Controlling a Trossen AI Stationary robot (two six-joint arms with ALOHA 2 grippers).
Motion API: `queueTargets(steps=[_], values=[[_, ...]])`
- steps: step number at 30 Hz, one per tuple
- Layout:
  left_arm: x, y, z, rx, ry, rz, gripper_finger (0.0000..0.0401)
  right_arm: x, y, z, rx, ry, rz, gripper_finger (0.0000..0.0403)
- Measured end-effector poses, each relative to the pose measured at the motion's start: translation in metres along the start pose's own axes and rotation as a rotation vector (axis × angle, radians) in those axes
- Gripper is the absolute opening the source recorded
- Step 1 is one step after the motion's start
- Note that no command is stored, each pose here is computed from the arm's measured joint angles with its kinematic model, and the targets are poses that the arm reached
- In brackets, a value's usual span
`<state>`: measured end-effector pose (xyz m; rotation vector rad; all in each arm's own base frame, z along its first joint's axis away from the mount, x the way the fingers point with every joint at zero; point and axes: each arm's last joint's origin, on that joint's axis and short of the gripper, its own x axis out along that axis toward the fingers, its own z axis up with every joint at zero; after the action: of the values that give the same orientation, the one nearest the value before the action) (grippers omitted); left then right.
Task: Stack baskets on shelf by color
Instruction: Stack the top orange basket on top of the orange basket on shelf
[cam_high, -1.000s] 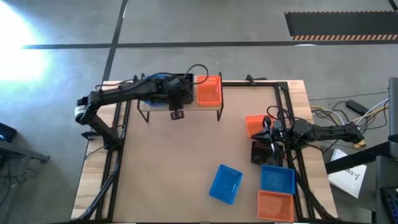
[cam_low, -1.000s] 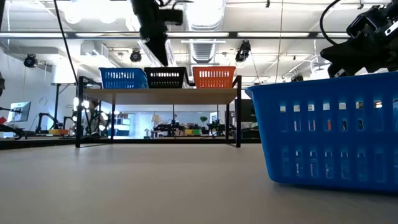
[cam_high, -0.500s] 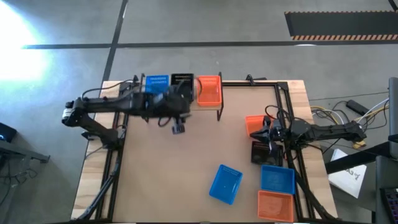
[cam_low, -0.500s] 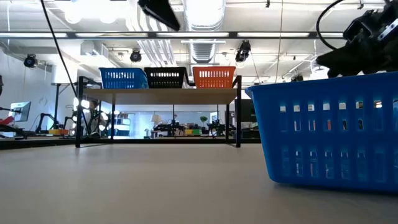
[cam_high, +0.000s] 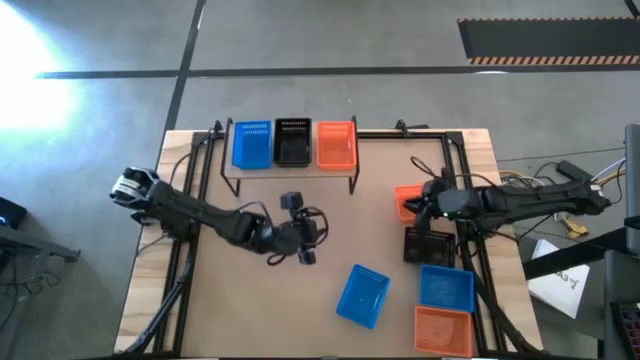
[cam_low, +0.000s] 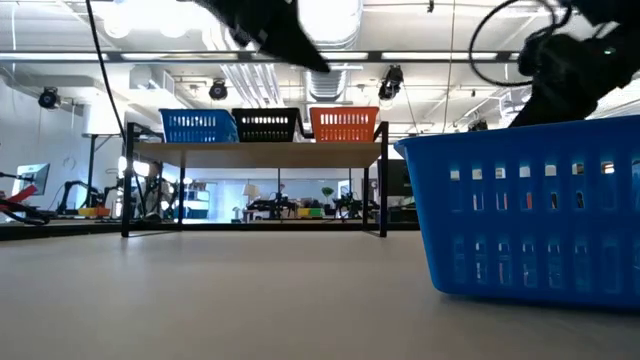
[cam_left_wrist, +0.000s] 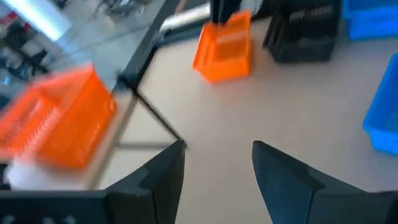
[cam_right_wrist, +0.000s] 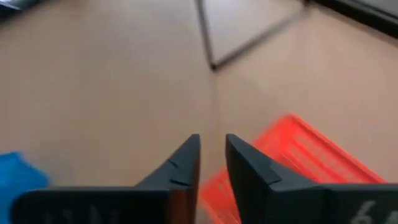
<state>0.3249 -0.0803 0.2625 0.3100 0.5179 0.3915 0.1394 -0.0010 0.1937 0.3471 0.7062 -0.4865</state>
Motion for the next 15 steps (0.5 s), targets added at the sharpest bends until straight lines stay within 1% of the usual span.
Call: queueTargets(steps=[3,5,7,9,12,15], values=[[0.005,-0.007,-0.02,-0.084,0.026,0.016,0.0173,0.006,0.009,0.013,0.055,0.05,-0.11,0.0115],[0.009,-0.01,-0.035,-0.134,0.04,0.031,0.0173,0.016,0.015,0.018,0.085,0.092,-0.161,0.0141],[0.012,-0.012,-0.046,-0.178,0.021,0.032,0.0173,0.028,0.022,0.023,0.108,0.132,-0.194,0.0164],[0.013,-0.014,-0.058,-0.194,0.006,0.032,0.0173,0.042,0.025,0.023,0.103,0.207,-0.25,0.0182],[0.014,-0.016,-0.071,-0.231,-0.036,0.026,0.0173,0.06,0.027,0.029,0.105,0.279,-0.34,0.0196],[0.013,-0.017,-0.078,-0.252,-0.062,0.019,0.0173,0.076,0.026,0.03,0.083,0.373,-0.421,0.0193]])
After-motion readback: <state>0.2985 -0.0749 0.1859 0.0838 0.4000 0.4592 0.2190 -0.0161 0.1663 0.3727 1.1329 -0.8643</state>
